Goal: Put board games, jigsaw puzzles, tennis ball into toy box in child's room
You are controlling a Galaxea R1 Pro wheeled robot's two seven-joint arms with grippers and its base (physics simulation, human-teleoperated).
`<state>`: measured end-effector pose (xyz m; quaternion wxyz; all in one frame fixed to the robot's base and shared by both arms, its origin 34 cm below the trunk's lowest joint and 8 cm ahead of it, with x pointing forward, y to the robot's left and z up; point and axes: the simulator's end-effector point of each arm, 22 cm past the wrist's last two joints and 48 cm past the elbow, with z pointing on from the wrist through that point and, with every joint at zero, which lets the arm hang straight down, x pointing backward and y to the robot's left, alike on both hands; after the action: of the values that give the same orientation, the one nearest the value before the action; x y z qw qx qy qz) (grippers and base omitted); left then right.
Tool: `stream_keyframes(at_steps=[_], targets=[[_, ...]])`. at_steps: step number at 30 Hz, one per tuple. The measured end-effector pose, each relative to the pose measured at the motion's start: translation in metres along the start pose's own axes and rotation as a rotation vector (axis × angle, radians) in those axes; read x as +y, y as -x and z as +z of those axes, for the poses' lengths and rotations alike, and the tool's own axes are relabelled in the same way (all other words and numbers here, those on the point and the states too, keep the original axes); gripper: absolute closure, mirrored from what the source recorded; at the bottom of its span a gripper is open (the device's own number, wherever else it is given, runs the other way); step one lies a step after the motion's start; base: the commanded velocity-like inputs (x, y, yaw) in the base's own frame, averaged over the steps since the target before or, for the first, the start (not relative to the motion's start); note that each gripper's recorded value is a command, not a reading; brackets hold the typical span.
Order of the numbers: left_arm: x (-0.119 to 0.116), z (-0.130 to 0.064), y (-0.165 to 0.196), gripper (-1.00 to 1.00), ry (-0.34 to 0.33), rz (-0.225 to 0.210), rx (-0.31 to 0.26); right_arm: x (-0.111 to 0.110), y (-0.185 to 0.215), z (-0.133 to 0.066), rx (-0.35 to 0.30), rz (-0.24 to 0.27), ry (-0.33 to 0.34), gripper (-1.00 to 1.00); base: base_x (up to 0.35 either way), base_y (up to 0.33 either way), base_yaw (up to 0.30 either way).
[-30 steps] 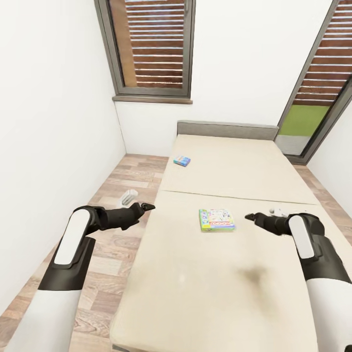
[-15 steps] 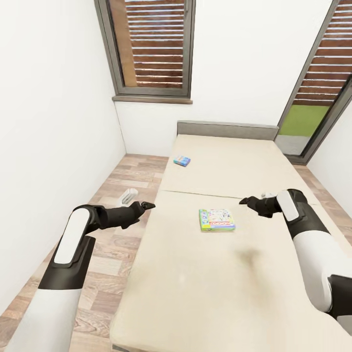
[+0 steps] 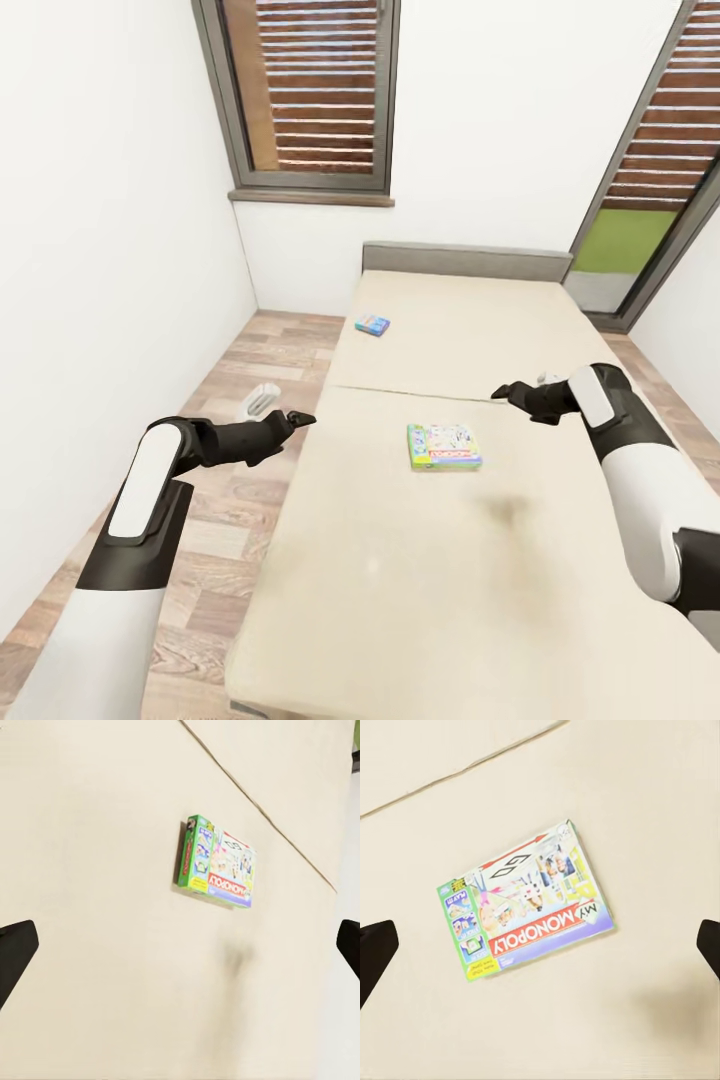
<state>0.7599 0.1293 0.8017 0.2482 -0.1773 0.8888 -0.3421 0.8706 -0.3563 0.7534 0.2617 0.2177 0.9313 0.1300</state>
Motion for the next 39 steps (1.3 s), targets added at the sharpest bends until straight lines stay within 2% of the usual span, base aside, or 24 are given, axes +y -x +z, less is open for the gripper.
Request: stream_keyframes(at_steps=[21,28,39], targets=[[0.014,0.013,-0.005,-1.00,0.014,-0.019,0.021,-0.006,-0.001,0.015,0.017,0.003,-0.017,-1.00,0.000,0.000,0.000],[0.028,-0.001,0.014,-1.00,-0.025,-0.105,-0.018,-0.011,-0.004,0.021,0.027,0.005,-0.022,-1.00,0.000,0.000,0.000],[0.049,-0.001,0.017,-1.00,-0.007,-0.133,-0.020,-0.016,-0.011,0.032,0.043,0.008,-0.025,-1.00,0.000,0.000,0.000]])
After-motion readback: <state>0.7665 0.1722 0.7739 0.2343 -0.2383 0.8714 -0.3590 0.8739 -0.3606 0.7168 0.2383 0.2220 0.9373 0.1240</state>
